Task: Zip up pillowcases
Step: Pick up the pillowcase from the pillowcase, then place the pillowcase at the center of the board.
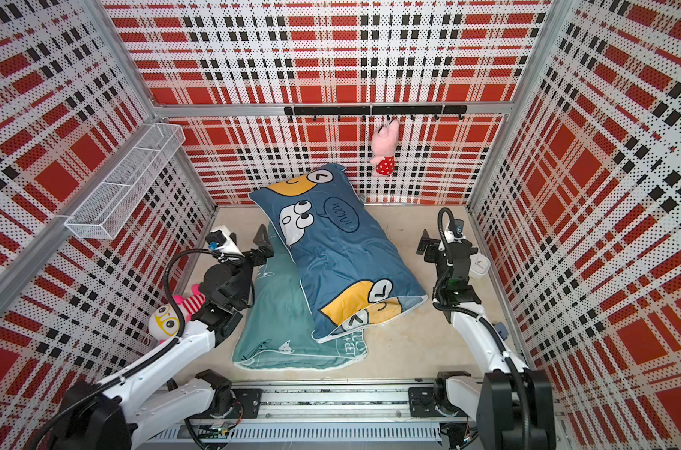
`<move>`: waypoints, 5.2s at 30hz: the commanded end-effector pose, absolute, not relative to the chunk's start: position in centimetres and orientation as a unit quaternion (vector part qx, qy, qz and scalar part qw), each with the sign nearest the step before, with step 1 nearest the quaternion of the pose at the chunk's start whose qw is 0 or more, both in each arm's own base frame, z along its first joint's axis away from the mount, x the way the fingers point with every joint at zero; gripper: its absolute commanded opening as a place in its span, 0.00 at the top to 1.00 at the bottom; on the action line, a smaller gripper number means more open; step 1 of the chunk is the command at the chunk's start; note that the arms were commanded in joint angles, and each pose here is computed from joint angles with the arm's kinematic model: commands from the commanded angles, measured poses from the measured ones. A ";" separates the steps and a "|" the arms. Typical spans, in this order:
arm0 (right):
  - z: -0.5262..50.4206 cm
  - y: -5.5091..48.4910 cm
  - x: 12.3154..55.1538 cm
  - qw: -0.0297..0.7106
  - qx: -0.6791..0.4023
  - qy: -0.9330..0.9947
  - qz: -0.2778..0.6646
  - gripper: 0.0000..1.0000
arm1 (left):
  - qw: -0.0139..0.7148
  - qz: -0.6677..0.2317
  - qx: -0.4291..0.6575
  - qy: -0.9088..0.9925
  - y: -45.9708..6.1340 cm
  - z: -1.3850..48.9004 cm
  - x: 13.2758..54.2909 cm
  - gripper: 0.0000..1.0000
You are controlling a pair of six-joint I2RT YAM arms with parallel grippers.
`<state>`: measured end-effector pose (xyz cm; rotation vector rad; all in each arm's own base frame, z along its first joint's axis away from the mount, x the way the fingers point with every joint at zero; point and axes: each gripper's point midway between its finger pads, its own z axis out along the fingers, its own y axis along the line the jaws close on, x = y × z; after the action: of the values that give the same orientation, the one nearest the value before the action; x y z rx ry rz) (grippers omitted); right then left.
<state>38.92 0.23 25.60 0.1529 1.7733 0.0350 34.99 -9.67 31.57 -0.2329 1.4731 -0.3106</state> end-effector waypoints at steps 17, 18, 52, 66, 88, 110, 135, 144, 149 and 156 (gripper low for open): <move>19.0 19.3 26.9 0.350 -0.132 0.872 0.315 0.18 | 0.261 -0.476 -0.025 0.839 -26.5 15.9 19.2 0.03; 19.0 19.3 27.1 0.352 -0.133 0.873 0.310 0.17 | 0.264 -0.483 -0.030 0.834 -26.5 15.7 19.3 0.02; 18.1 28.1 46.8 0.294 -0.239 0.826 0.418 0.50 | 0.423 -0.465 -0.094 0.772 -26.2 19.5 38.5 0.76; 26.8 16.4 42.3 0.391 -0.106 0.838 0.366 1.00 | 0.454 -0.441 0.058 0.772 -39.3 26.1 35.9 1.00; 13.1 3.0 36.9 0.360 0.148 0.888 0.244 1.00 | 0.399 -0.338 0.170 0.835 -53.7 11.9 40.5 1.00; 10.8 12.1 42.3 0.301 -0.003 0.905 0.302 1.00 | 0.432 -0.293 -0.021 0.853 -39.8 10.0 45.0 1.00; 13.7 9.8 48.2 0.339 0.066 0.895 0.283 1.00 | 0.448 -0.321 0.015 0.834 -40.5 12.6 45.5 0.99; 17.7 8.0 45.3 0.353 0.043 0.904 0.237 0.35 | 0.445 -0.368 0.032 0.815 -40.5 16.1 41.6 0.32; 19.3 7.4 41.0 0.360 0.053 0.904 0.223 0.14 | 0.442 -0.377 0.034 0.813 -39.4 17.1 38.8 0.02; 20.6 10.5 33.6 0.353 0.024 0.913 0.204 0.04 | 0.439 -0.382 0.027 0.813 -36.0 18.1 33.7 0.02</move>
<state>36.79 9.82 21.35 0.0655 2.2919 0.5618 35.30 -36.86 15.28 0.0856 2.0856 -0.8924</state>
